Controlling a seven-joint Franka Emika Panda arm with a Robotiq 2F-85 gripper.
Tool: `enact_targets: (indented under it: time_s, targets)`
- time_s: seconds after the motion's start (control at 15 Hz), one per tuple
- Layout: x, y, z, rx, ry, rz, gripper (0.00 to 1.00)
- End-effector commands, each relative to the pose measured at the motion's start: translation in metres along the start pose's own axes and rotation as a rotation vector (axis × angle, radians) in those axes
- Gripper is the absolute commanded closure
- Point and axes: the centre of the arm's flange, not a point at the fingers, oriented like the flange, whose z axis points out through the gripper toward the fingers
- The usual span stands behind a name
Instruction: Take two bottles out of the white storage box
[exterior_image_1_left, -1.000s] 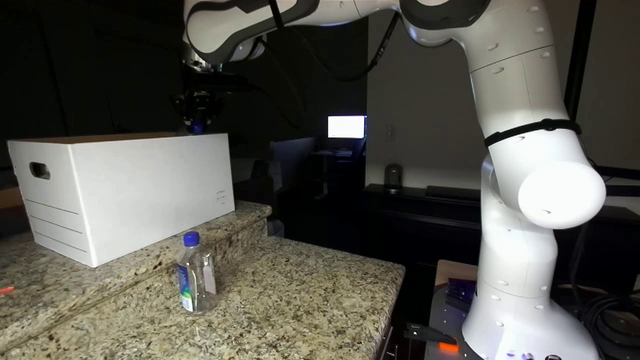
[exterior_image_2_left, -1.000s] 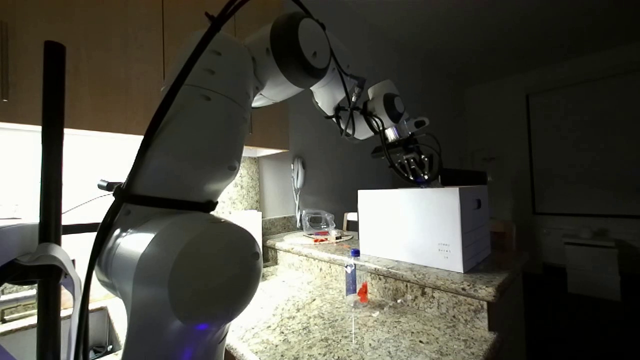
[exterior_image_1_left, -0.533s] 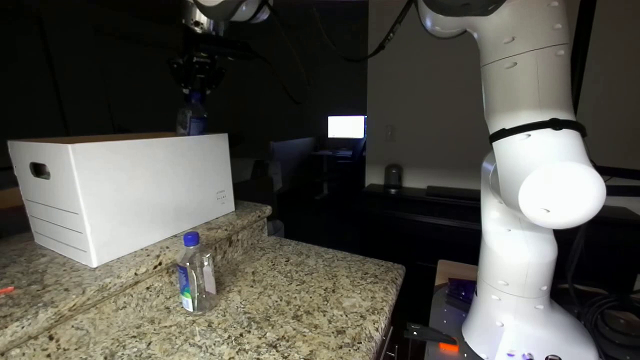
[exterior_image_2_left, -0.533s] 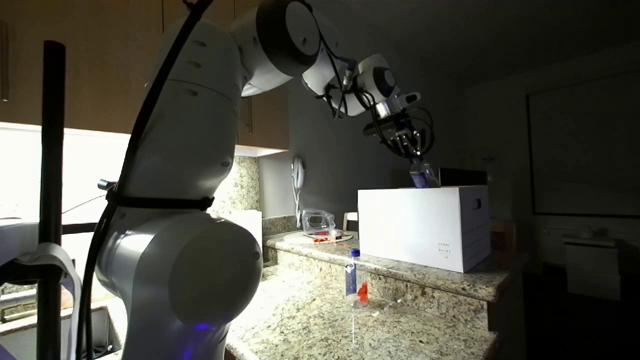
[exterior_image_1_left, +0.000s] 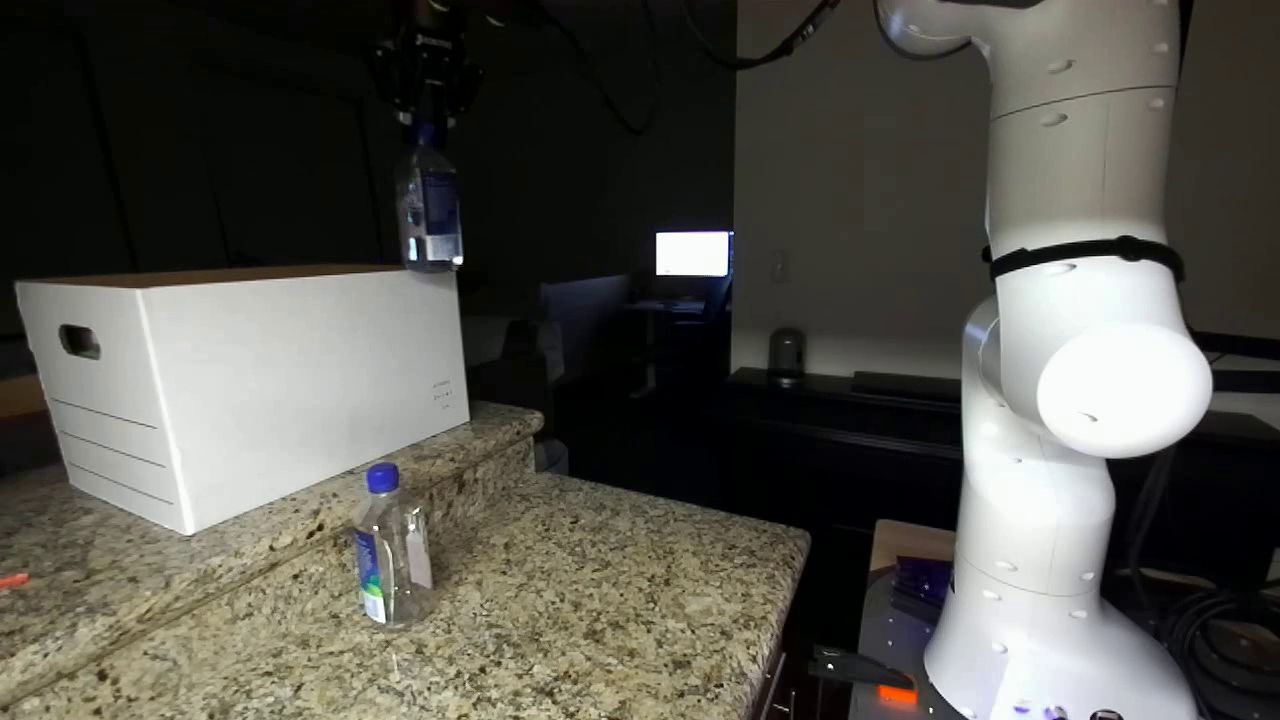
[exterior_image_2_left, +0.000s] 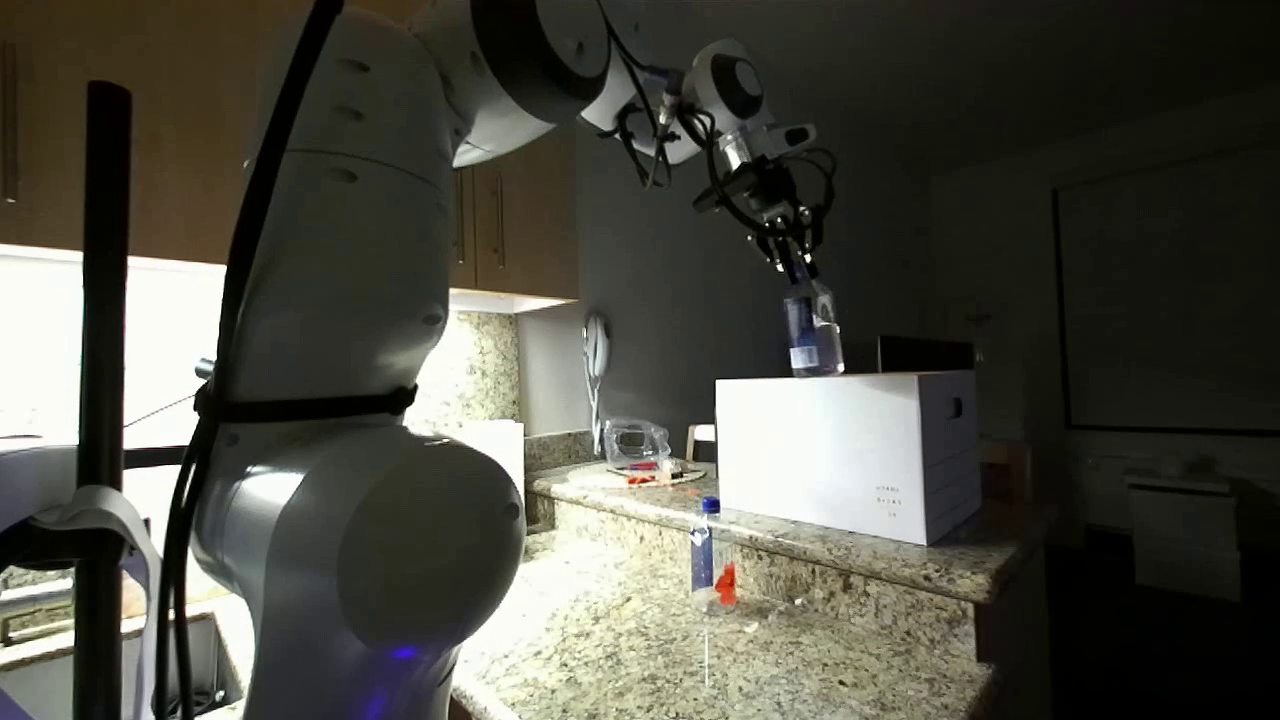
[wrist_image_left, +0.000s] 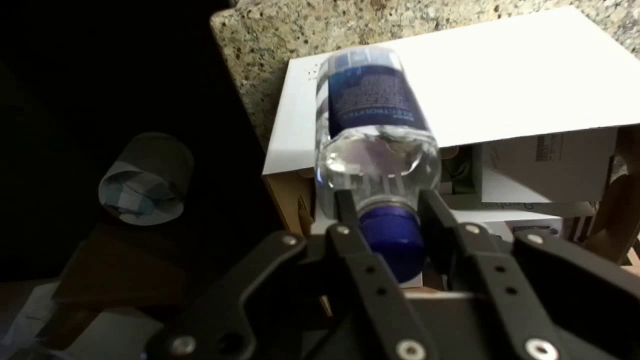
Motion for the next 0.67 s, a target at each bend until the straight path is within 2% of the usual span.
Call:
enact_targets:
  time_s: [0.0, 0.2, 0.6]
  targets:
    - [-0.008, 0.013, -0.028, 0.016, -0.048, -0.022, 0.84]
    - [-0.016, 0.012, -0.022, 0.04, -0.115, -0.053, 0.84]
    - [-0.039, 0.0, 0.047, 0.135, -0.286, -0.184, 0.85]
